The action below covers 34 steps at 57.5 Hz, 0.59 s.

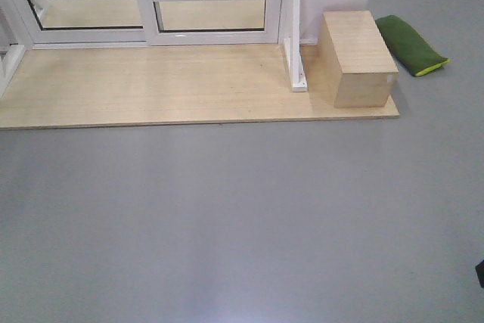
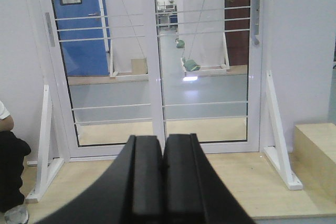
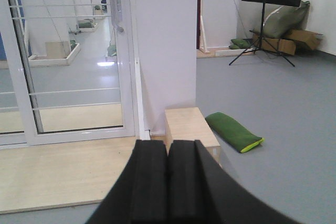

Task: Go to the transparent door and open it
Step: 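Drive the base up to the wooden platform in front of the door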

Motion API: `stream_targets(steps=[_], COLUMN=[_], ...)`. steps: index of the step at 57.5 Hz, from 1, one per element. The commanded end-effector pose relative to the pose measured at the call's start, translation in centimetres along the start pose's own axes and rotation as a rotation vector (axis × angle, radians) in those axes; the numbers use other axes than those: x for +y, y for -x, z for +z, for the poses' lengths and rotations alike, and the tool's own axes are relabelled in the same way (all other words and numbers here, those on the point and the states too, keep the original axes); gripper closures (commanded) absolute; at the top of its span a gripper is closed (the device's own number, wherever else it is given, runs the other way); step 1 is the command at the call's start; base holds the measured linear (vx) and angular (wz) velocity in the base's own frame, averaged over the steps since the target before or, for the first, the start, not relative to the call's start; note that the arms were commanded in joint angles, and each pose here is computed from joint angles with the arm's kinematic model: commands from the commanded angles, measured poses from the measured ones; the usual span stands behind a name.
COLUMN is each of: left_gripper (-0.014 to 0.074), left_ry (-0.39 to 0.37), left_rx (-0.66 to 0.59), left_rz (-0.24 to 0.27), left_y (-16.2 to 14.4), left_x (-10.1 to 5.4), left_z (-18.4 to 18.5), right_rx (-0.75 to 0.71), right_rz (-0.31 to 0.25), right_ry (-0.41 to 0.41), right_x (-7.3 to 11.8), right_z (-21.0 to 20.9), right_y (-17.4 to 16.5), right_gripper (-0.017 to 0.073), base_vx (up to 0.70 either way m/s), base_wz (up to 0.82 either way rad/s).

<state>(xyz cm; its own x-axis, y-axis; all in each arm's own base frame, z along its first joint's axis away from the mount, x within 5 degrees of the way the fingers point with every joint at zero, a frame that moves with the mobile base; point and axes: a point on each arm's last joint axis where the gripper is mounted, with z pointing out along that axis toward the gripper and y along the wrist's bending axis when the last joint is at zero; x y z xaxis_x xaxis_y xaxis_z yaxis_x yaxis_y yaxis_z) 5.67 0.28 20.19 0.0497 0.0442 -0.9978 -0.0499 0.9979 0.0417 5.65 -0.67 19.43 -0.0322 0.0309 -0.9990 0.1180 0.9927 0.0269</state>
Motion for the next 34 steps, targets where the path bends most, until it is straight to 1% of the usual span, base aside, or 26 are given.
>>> stream_targets(steps=[1,34], left_gripper=[0.0600,0.0600], left_ry=[-0.002,-0.002], left_rx=[-0.069,-0.069], left_rz=[-0.010,-0.010], left_y=[0.24,0.24], left_x=[-0.03,-0.03], left_z=[-0.02,-0.02], right_rx=[-0.089,-0.089], right_rz=[-0.009,-0.009], right_ry=[-0.001,-0.001], right_x=[0.01,0.01], right_z=[-0.12,-0.12], right_y=[0.64,0.64], right_gripper=[0.0565,0.0565], base_vx=[0.52,0.53], base_wz=[0.17,0.15])
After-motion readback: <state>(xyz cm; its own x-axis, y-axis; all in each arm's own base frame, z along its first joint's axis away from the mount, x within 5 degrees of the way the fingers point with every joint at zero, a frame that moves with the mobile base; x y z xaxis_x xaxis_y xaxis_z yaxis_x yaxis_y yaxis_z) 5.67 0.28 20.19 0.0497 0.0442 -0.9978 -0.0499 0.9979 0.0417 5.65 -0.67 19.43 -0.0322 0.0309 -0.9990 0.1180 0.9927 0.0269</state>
